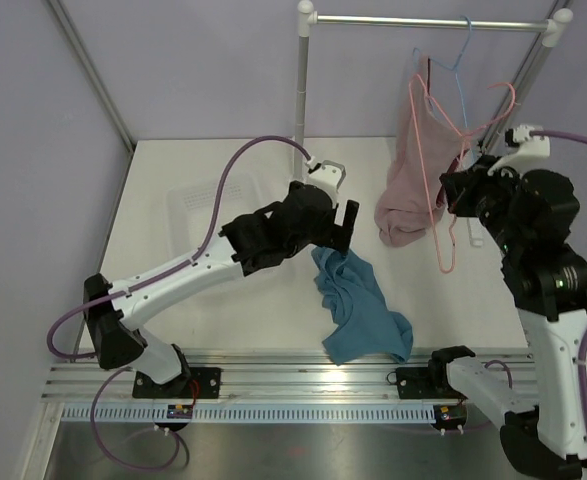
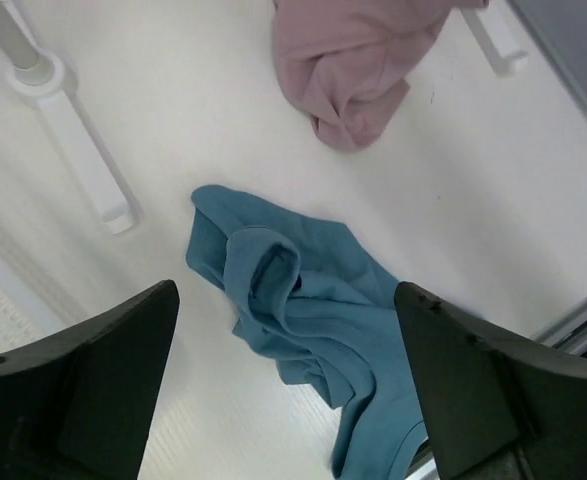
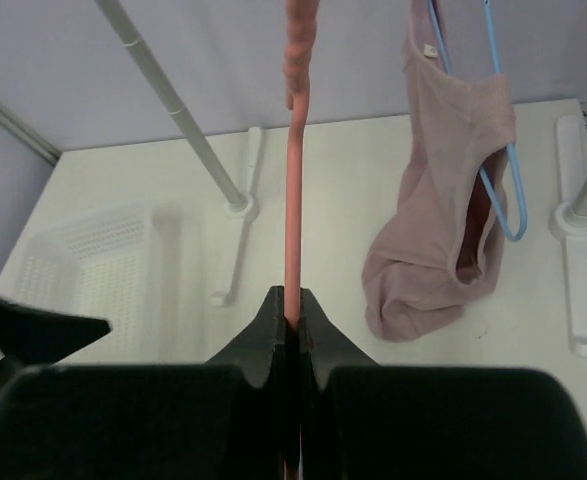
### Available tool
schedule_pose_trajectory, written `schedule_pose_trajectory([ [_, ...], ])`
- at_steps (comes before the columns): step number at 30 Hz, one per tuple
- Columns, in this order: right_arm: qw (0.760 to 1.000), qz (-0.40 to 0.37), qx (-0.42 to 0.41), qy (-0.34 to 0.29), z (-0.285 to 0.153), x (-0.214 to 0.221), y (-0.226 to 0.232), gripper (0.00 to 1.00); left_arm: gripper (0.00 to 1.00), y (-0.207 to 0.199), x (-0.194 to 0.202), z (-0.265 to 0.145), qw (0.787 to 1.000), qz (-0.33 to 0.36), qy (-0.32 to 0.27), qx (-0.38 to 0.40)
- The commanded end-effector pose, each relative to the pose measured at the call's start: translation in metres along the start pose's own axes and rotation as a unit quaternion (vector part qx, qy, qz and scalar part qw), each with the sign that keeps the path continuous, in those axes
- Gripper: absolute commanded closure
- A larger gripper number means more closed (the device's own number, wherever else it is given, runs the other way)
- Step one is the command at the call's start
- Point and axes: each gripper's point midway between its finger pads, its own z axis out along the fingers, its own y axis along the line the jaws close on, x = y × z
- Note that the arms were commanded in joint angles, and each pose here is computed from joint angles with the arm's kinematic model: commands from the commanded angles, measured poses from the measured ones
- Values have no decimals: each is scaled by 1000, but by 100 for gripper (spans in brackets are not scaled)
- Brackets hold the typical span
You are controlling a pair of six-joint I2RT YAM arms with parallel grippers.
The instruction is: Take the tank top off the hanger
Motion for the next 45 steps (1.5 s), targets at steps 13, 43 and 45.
schedule_pose_trajectory([
  [13,995,-87,57,5,151,-70,-11,100,1,56,-18,-139,995,-48,-85,2],
  [43,994,-90,38,43,187,-71,-3,1,1,31,39,-101,998,-6,-52,24],
  [45,995,-87,32,43,160,-73,1,1,1,20,41,-96,998,0,-49,31],
])
